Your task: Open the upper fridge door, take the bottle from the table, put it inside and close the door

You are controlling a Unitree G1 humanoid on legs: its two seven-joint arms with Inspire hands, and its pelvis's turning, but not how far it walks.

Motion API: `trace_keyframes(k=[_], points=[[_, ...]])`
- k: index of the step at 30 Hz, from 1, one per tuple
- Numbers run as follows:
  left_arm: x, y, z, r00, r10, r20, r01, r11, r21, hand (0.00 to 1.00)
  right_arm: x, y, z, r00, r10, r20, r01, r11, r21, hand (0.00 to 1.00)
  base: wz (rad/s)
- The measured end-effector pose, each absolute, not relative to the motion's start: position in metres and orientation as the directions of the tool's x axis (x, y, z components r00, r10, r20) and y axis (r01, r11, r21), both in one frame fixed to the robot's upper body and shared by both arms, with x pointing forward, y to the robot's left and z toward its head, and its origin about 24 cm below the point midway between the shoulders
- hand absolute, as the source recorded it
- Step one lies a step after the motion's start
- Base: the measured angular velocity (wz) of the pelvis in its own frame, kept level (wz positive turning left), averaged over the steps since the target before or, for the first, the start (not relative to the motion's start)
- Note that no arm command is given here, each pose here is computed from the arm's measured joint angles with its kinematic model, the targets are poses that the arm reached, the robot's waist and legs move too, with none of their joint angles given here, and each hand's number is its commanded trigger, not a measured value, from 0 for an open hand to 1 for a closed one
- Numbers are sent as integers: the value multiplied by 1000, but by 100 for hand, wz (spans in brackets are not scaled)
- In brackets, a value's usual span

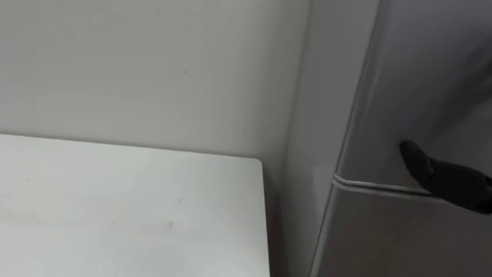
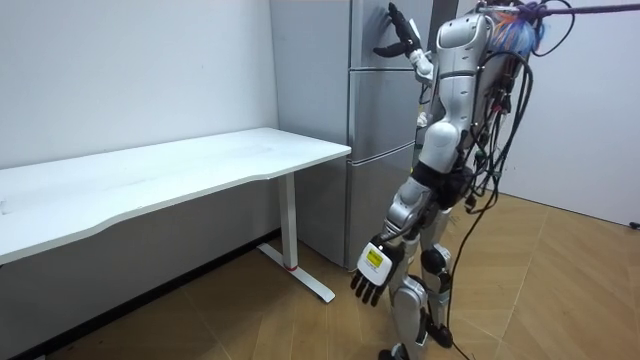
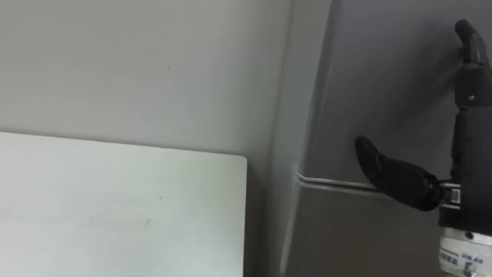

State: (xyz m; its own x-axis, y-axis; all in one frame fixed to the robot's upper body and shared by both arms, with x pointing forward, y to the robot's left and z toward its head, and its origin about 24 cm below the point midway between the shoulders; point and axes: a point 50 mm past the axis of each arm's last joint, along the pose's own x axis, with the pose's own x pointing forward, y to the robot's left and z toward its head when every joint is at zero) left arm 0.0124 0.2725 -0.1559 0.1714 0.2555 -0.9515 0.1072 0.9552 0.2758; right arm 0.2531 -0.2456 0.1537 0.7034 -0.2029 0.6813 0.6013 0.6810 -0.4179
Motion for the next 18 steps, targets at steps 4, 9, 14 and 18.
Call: trace_keyframes(k=[4, 9, 14, 18], points=[[11, 273, -156, 159, 254, -954, 107, 956, 273, 0, 256, -250, 146, 737, -213, 642, 587, 673, -450, 0, 0], [12, 273, -156, 160, 255, -954, 108, 956, 273, 0, 257, -252, 140, 751, -221, 622, 583, 664, -468, 0, 0], [13, 273, -156, 164, 255, -953, 108, 956, 274, 0, 257, -252, 139, 754, -212, 622, 586, 645, -490, 0, 0], [11, 273, -156, 162, 257, -953, 106, 955, 276, 0, 256, -251, 139, 745, -215, 632, 597, 637, -487, 0, -1]])
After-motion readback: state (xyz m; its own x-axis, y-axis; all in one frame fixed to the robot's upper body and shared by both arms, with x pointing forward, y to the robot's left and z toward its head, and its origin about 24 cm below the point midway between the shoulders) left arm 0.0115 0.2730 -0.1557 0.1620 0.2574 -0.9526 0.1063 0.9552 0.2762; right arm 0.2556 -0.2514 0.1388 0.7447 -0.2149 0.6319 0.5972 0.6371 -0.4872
